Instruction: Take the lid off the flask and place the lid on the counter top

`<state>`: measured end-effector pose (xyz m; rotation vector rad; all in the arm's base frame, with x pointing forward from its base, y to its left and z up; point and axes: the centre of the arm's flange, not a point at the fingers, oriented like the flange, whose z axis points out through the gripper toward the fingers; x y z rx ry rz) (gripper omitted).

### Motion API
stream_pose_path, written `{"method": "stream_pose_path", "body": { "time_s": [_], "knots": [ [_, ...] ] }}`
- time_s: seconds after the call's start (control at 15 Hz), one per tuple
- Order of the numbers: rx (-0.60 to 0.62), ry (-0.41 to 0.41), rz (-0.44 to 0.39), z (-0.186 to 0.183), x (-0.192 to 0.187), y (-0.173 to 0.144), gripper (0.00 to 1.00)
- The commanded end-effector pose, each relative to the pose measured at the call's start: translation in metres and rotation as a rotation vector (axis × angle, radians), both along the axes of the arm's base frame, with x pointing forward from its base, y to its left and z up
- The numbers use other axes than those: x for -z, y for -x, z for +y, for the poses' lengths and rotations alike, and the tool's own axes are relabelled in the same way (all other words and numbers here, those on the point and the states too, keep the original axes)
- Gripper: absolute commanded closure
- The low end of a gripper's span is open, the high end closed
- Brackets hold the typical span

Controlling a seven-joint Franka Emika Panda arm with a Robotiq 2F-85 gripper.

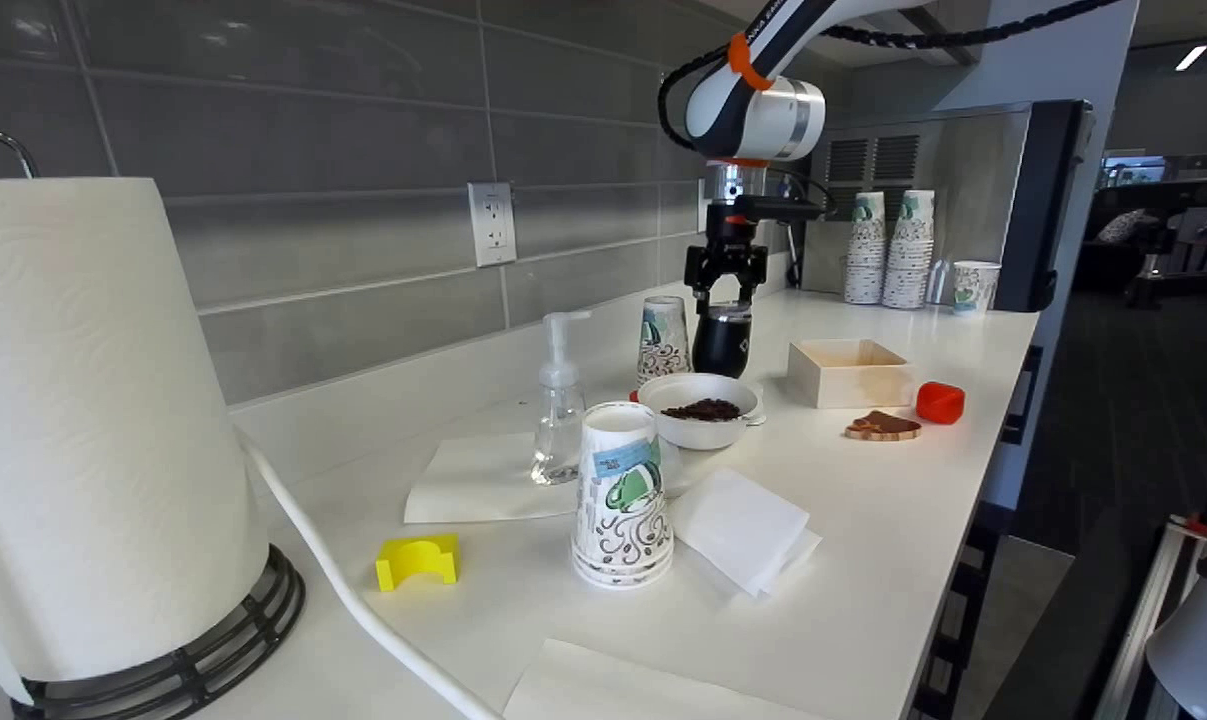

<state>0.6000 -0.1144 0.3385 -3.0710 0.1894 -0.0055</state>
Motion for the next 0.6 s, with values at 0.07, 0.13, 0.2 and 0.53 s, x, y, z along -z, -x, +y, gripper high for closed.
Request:
{"method": "stream_pose_path", "body": {
  "time_s": [0.07,0.13,0.2,0.53],
  "knots": [
    [-0.004,-0.012,0.002,-0.0001,-0.0076,-0.0099,0.33],
    [-0.005,-0.012,0.002,0.0005,-0.0079,-0.0101,0.33],
    [-0.006,-0.011,0.001,0.0014,-0.0088,-0.0106,0.33],
    [-0.005,-0.005,-0.010,0.0033,-0.0161,-0.0137,0.33]
  ]
}}
